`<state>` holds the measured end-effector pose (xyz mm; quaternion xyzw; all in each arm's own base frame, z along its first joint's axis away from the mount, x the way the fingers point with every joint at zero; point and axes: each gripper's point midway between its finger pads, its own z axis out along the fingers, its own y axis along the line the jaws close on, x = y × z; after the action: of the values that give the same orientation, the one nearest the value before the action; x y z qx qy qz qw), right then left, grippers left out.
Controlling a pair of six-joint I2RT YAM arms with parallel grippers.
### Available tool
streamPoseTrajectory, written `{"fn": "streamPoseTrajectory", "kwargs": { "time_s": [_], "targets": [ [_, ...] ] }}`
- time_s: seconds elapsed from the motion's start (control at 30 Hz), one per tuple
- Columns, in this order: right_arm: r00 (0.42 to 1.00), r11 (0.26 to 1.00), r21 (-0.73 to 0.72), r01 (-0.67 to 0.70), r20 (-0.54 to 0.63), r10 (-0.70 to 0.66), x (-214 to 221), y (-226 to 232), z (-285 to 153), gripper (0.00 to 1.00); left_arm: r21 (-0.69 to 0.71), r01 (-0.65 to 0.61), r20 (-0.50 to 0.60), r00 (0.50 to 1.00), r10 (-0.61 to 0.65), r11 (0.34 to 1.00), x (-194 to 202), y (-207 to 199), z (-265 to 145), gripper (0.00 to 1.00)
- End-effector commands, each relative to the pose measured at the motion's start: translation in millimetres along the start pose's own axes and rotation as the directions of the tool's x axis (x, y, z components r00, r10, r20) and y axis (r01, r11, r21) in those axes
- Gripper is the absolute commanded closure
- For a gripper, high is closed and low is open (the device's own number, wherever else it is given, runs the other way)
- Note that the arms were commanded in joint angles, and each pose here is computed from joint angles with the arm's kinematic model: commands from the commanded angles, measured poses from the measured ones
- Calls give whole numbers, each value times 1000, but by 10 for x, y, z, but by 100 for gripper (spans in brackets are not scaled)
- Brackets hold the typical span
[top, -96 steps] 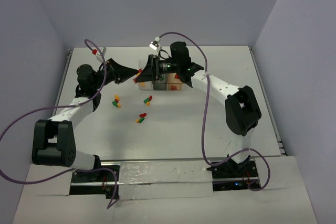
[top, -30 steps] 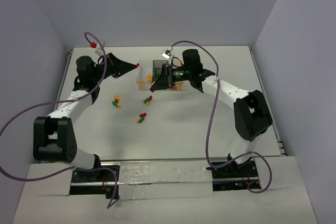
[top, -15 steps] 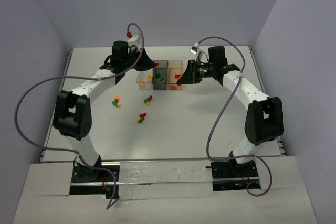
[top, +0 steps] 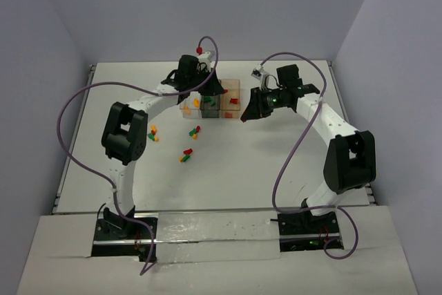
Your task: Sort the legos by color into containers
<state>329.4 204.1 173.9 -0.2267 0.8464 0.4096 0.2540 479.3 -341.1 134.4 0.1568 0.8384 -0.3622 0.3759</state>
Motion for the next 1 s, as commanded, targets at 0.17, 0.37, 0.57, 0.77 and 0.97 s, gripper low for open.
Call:
{"fn": "streamPoseTrajectory", "kwargs": {
  "time_s": [0.17, 0.37, 0.57, 0.77, 0.97],
  "targets": [
    [975, 974, -65, 219, 39, -217, -38, 240, -227, 100, -39, -23, -20, 1000, 22, 999, -6, 19, 249, 85],
    [944, 940, -90, 329, 53, -325, -31, 321, -292, 100, -10, -8, -28, 1000, 8, 1000, -8, -33, 284, 54],
    [914, 902, -150, 405, 70, -399, 26, 422, -316, 100, 48, -5, -8, 1000, 5, 999, -149, -198, 194, 41],
    [899, 871, -225, 438, 96, -427, 37, 560, -345, 99, 340, -37, 57, 998, 19, 940, -381, -791, -422, 46],
    [884, 817, -344, 463, 109, -455, 101, 765, -377, 97, 574, -161, 140, 985, 97, 803, -331, -1262, -1399, 49]
  ]
}}
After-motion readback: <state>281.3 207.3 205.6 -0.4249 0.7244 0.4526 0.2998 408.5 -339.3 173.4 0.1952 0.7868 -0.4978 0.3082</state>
